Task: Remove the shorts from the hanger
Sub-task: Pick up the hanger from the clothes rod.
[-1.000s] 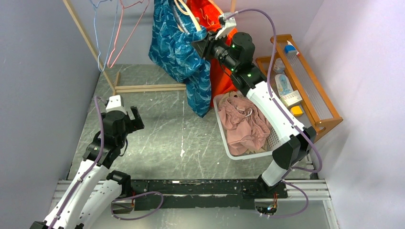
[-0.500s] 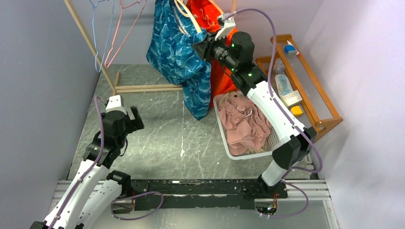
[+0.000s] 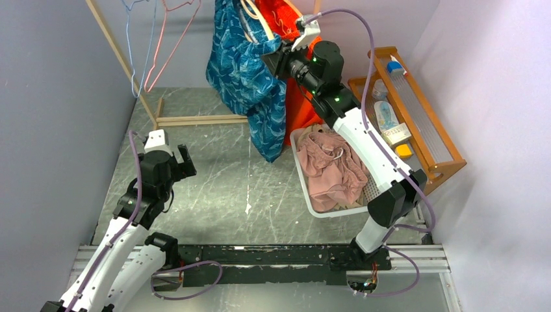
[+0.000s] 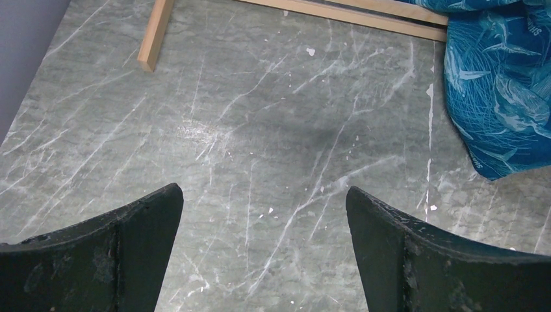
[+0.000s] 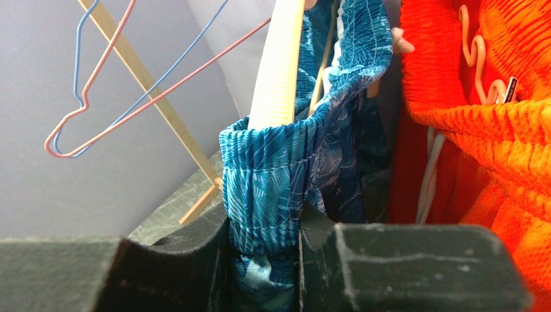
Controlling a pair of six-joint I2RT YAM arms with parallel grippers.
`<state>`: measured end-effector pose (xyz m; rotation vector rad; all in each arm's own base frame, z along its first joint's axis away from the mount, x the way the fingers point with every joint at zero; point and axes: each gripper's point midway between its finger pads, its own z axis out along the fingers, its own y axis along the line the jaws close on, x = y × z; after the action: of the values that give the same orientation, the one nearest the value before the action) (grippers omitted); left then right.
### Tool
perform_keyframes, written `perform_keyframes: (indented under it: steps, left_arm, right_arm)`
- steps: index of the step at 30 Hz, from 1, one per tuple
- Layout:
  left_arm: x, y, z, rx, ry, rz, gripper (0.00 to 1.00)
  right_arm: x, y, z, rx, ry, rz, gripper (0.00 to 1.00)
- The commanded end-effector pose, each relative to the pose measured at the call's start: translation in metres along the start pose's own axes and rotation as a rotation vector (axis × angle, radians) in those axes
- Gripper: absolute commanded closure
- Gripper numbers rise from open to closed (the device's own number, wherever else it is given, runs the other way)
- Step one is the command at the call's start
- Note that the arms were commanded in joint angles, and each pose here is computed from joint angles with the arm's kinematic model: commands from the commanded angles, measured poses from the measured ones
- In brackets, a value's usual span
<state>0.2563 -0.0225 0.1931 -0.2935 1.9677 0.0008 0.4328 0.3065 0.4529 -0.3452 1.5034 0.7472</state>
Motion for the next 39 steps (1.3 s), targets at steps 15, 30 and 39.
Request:
perform_keyframes:
  steps: [15, 30, 39]
  left_arm:
    - [-0.011, 0.002, 0.000, -0.007, -0.044, -0.009, 0.01]
    - [-0.011, 0.001, 0.000, -0.003, -0.045, -0.009, 0.01]
    - [-0.011, 0.001, 0.000, -0.003, -0.044, -0.007, 0.01]
  right_arm:
    - [-0.090, 0.031, -0.024, -0.097, -0.302, -0.003, 1.00]
    - [-0.094, 0.033, -0.025, -0.101, -0.310, -0.006, 1.00]
    - [-0.085, 0.038, -0.032, -0.119, -0.267, -0.013, 1.00]
